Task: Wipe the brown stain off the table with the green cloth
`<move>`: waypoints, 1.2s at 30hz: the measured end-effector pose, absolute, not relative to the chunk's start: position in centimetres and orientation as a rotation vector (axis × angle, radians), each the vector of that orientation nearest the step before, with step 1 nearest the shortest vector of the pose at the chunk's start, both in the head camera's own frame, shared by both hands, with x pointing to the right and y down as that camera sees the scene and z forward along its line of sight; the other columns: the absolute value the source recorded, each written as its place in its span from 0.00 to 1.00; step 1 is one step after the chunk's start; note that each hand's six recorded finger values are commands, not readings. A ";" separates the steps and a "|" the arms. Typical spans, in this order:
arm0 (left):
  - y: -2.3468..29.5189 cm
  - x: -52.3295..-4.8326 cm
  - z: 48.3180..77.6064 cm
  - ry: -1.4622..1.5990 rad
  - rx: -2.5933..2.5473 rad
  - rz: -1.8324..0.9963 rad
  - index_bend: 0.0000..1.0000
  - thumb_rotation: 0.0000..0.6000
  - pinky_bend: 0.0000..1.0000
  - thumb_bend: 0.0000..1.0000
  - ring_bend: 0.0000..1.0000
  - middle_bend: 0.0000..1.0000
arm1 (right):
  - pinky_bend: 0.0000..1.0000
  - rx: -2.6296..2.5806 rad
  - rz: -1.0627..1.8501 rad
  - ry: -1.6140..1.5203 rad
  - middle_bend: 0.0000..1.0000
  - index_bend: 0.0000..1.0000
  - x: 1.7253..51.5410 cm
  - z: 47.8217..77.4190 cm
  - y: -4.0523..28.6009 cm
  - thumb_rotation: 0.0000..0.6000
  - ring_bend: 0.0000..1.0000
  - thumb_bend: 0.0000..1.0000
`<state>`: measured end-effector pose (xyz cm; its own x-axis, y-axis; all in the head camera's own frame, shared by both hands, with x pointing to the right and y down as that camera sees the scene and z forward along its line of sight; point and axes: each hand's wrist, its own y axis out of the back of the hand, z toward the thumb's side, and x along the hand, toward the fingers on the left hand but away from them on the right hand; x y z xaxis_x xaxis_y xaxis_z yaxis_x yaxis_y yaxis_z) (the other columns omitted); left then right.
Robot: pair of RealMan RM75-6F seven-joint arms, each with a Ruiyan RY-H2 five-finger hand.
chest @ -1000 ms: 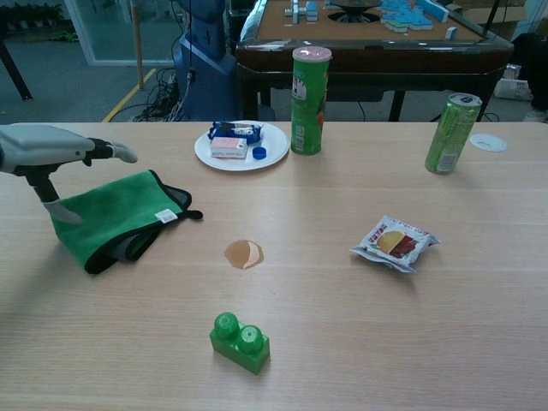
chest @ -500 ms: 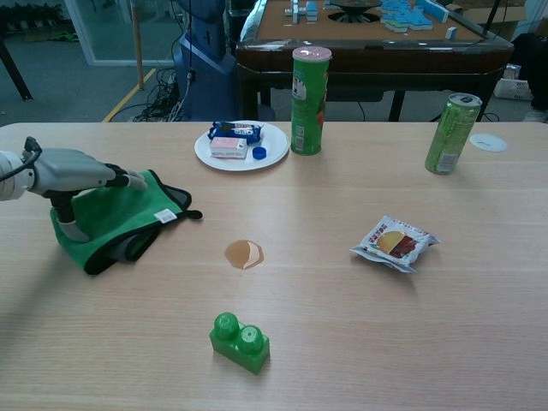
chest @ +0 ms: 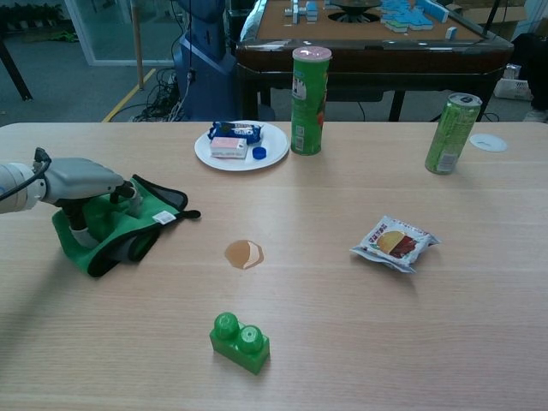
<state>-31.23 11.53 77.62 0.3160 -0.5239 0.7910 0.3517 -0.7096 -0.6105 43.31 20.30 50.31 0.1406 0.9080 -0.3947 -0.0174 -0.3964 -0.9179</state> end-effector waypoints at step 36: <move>13.2 -21.2 75.7 0.368 -2.139 -1.185 0.58 1.00 0.88 0.14 0.65 0.64 | 0.21 -1.570 1.377 -0.899 0.35 0.39 43.4 49.9 20.8 1.00 0.26 0.21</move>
<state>-21.16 13.21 75.66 0.5507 -0.5272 0.6471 0.0673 -0.7447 -0.6640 43.40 20.78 49.88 0.1389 0.9115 -0.3870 -0.0126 -0.3892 -0.9211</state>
